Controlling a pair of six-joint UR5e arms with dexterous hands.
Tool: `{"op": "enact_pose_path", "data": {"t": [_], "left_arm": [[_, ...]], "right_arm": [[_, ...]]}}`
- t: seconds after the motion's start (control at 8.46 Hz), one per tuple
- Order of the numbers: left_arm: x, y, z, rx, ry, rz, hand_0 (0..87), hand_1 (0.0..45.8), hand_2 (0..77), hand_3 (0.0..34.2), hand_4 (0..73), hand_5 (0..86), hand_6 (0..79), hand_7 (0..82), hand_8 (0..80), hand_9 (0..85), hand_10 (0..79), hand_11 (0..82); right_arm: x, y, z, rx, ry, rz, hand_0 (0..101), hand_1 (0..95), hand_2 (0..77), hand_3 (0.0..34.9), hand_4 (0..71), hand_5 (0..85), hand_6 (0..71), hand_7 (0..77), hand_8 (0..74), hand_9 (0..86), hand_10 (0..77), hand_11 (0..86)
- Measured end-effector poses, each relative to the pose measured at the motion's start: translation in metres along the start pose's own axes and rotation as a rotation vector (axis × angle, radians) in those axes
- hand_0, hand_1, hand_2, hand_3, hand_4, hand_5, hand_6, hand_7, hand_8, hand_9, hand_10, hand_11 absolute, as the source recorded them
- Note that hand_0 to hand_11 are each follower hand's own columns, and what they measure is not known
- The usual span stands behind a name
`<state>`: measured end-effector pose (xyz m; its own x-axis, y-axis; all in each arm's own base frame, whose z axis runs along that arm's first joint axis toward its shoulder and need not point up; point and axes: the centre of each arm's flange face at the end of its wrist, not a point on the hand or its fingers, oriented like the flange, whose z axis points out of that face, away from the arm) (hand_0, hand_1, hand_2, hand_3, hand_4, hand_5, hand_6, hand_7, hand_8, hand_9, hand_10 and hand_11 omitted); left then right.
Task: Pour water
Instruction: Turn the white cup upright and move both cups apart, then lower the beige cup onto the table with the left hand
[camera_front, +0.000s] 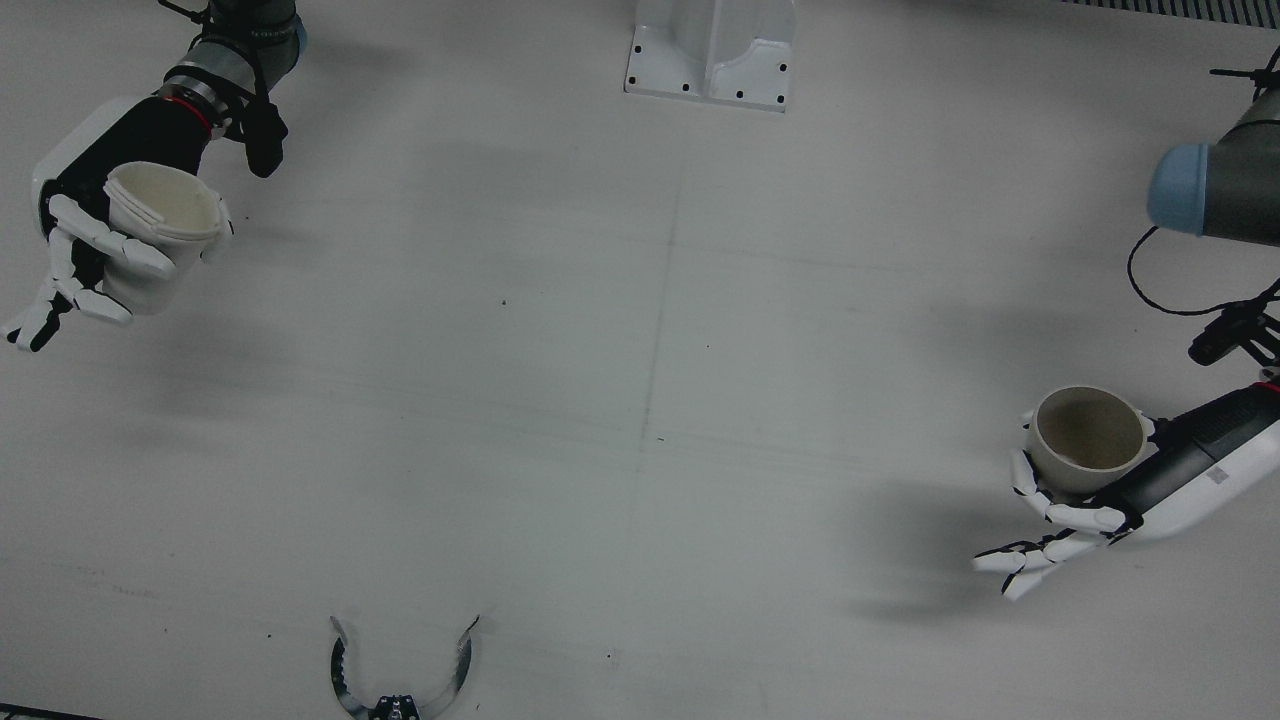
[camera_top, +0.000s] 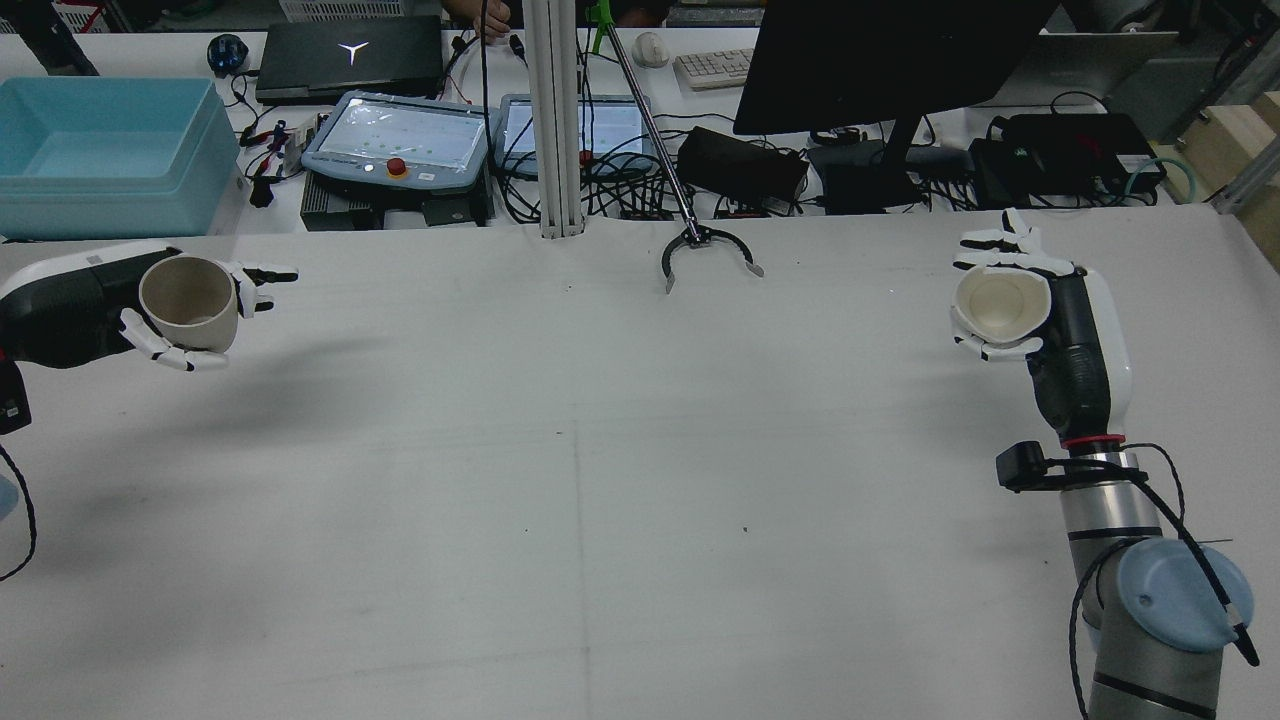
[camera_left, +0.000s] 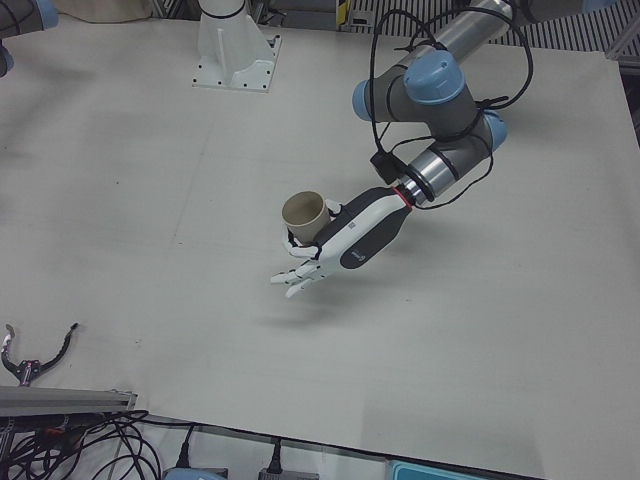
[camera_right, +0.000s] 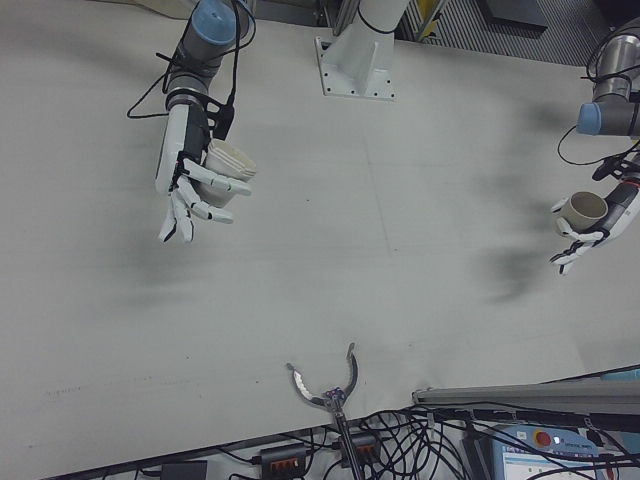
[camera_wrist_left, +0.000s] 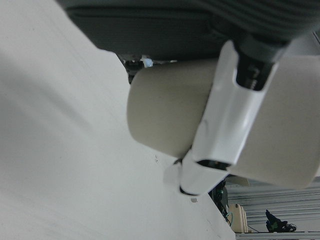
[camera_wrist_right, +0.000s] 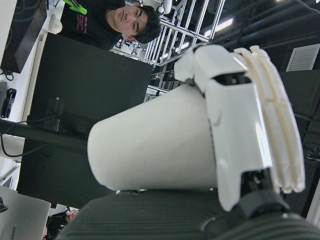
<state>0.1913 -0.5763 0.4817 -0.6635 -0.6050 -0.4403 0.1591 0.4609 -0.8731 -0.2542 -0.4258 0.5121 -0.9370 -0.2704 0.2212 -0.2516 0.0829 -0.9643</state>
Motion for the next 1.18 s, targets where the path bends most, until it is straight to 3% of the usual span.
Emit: {"op": "enact_pose_path", "data": {"t": [0.12,0.35,0.47,0.59,0.71,0.95,1.18], "left_arm": [[0.005,-0.007,-0.015,0.023,0.002,-0.003,80.2,32.7,32.2,0.0,49.1,42.0,10.4,14.7,5.4,1.1,7.6,14.7],[-0.009,-0.031,-0.045,0.116,-0.038,-0.021,80.4,32.2,32.7,0.0,49.1,42.0,10.9,13.6,5.4,1.1,7.6,14.7],[-0.030,-0.055,-0.073,0.178,-0.055,-0.022,80.4,32.2,32.7,0.0,49.1,42.0,10.9,13.6,5.4,1.1,7.6,14.7],[-0.057,-0.088,-0.116,0.251,-0.028,-0.018,80.3,32.2,32.7,0.0,49.1,42.0,10.4,13.6,5.4,1.1,7.6,14.2],[-0.083,-0.122,-0.168,0.335,0.036,-0.014,80.2,32.2,32.7,0.0,49.1,42.0,10.4,14.2,5.4,1.1,7.6,14.2],[-0.112,-0.175,-0.229,0.442,0.168,-0.042,80.2,32.2,32.7,0.0,49.6,42.0,10.9,13.6,5.4,1.1,7.6,14.2],[-0.126,-0.220,-0.258,0.449,0.329,-0.059,80.3,31.6,33.8,0.0,49.6,42.0,8.2,10.4,5.4,1.1,7.6,15.3]], "right_arm": [[0.003,-0.008,-0.005,0.008,0.008,0.002,80,19.6,44.2,0.0,69.8,10.4,37.6,27.8,12.0,7.1,0.0,0.5],[0.014,-0.022,-0.015,0.015,0.034,-0.007,80,18.5,44.7,0.0,69.3,13.6,47.5,42.0,12.0,7.1,0.0,0.5],[0.017,-0.025,-0.018,0.017,0.041,-0.006,80,18.0,44.7,0.0,69.3,13.6,48.5,43.6,10.4,7.1,0.0,0.5],[0.019,-0.026,-0.020,0.016,0.048,-0.006,80,18.0,44.7,0.0,69.3,13.6,47.5,42.5,10.4,7.1,2.7,7.6],[0.020,-0.025,-0.021,0.015,0.051,-0.004,80,18.0,45.3,0.0,69.3,13.6,47.5,42.5,10.4,7.1,6.0,9.8],[0.023,-0.023,-0.023,0.012,0.059,0.001,80,18.0,45.3,0.0,69.3,14.2,45.3,40.9,8.2,6.5,4.9,9.8],[0.023,-0.022,-0.023,0.008,0.063,0.004,80,18.0,45.3,0.0,69.3,14.2,45.3,40.9,8.7,6.5,4.9,9.8]]}}
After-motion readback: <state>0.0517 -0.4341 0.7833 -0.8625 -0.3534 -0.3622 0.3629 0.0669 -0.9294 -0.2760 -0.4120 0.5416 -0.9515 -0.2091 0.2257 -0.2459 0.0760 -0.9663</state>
